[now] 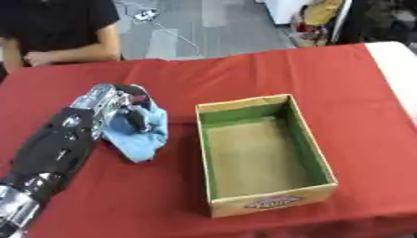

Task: Pick up objects on the table and place them in the box.

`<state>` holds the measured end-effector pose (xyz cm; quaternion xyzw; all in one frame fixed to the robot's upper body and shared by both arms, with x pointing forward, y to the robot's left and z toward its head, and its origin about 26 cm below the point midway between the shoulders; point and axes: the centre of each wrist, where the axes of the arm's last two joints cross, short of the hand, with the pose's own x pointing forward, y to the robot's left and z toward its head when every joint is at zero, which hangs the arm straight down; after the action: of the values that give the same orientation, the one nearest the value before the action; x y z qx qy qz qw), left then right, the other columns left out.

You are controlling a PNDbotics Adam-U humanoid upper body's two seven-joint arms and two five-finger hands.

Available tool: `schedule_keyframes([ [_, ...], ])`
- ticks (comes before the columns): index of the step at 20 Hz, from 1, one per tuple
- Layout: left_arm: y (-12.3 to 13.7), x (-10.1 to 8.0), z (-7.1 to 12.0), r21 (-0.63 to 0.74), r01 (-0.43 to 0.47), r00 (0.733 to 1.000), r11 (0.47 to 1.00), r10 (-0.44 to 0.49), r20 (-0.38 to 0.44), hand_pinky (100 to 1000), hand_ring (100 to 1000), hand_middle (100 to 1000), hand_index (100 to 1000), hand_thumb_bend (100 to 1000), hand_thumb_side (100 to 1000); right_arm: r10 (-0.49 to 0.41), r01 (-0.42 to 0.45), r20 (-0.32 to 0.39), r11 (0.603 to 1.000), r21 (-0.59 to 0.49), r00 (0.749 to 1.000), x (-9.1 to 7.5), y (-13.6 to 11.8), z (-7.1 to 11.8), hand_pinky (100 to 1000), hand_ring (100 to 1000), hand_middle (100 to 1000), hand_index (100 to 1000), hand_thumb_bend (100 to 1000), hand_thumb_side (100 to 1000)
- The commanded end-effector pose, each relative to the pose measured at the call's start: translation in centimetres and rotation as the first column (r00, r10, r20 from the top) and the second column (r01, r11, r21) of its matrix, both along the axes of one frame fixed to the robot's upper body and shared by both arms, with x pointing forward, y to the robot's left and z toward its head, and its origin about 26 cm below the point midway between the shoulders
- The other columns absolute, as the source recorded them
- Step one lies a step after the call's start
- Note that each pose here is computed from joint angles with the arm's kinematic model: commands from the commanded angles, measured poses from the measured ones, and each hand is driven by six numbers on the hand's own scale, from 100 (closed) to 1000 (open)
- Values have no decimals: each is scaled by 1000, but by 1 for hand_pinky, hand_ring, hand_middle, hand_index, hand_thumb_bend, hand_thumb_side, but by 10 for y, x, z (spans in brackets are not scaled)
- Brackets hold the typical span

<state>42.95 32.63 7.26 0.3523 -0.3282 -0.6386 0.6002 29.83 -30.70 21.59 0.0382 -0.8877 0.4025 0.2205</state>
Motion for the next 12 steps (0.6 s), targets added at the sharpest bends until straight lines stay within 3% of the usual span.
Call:
schedule_keyframes([
  [1, 15, -1, 16, -44, -38, 998, 998, 40, 53, 100, 100, 100, 100, 100, 393, 4, -4, 31, 1000, -9, 999, -2, 0, 8, 535, 756, 803, 963, 100, 682],
  [4, 16, -2, 30, -121, -39, 994, 992, 51, 99, 100, 100, 100, 100, 100, 407, 2, -2, 30, 1000, -9, 1000, -2, 0, 8, 534, 756, 803, 963, 100, 682],
  [7, 17, -4, 58, -211, -23, 981, 977, 62, 184, 100, 100, 100, 100, 100, 421, -2, 2, 28, 1000, -9, 1000, -2, -1, 7, 534, 756, 803, 964, 100, 683],
  [9, 19, -6, 87, -233, 4, 965, 972, 57, 255, 100, 100, 100, 100, 100, 427, -4, 4, 27, 1000, -11, 1000, -3, -1, 7, 534, 756, 803, 964, 100, 683],
  [12, 19, -12, 139, -245, 63, 917, 967, 41, 396, 100, 100, 100, 100, 100, 483, -9, 10, 22, 1000, -12, 1000, -3, -2, 6, 534, 756, 803, 964, 100, 683],
])
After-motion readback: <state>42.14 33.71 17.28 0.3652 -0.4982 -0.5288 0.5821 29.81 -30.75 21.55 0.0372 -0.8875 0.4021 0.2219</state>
